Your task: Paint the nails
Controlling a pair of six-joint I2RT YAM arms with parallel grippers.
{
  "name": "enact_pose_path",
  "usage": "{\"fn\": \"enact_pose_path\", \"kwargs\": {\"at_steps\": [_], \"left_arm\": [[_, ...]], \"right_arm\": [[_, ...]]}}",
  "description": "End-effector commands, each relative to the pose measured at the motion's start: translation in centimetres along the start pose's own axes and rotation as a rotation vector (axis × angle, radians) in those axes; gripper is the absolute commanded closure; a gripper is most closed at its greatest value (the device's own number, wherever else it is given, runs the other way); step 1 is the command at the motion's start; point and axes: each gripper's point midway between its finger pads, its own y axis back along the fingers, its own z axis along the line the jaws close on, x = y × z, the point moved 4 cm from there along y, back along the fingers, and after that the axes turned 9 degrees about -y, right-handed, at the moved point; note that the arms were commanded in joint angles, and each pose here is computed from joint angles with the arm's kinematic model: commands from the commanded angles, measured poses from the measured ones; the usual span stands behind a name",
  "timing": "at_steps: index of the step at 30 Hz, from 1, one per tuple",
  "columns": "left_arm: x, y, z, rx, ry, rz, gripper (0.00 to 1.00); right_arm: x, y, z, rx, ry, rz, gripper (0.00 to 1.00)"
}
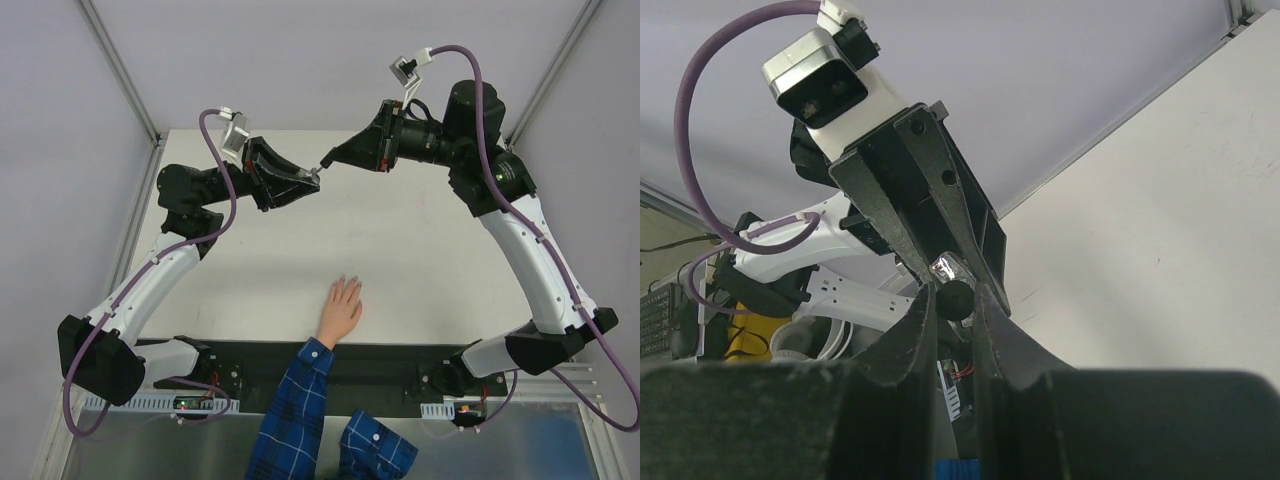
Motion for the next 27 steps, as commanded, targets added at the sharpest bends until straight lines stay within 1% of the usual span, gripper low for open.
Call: {"fn": "enact_pose_path", "kwargs": {"at_steps": [1, 9, 18, 23, 24, 27], "left_arm": [[-2.1, -0.2, -1.2, 0.012, -0.097, -0.056, 1.00], [-2.5, -0.4, -1.0, 0.003, -0.109, -0.081, 1.00], [-2.6, -0.6, -0.8, -0.009, -0.121, -0.105, 1.00], [-2.4, -1.3, -0.4, -0.028, -0.133, -0.138, 1.00], [-2.5, -1.5, -0.4, -0.023, -0.137, -0.138, 1.00], [-2.5, -2.0, -0.2, -0.024, -0.144, -0.144, 1.00]], "right_arm": [[-0.6, -0.1, 1.5, -0.048, 0.031, -0.016, 1.00], [-0.1, -1.0, 0.8, -0.014, 0.060, -0.002, 1.00], [1.5, -1.7, -0.1, 0.035, 0.088, 0.025, 1.00], [2.4, -1.2, -1.0, 0.105, 0.073, -0.013, 0.98], [2.2, -1.2, -1.2, 0.124, 0.066, -0.028, 0.98], [2.4, -1.4, -1.2, 0.157, 0.054, -0.021, 1.00]]}}
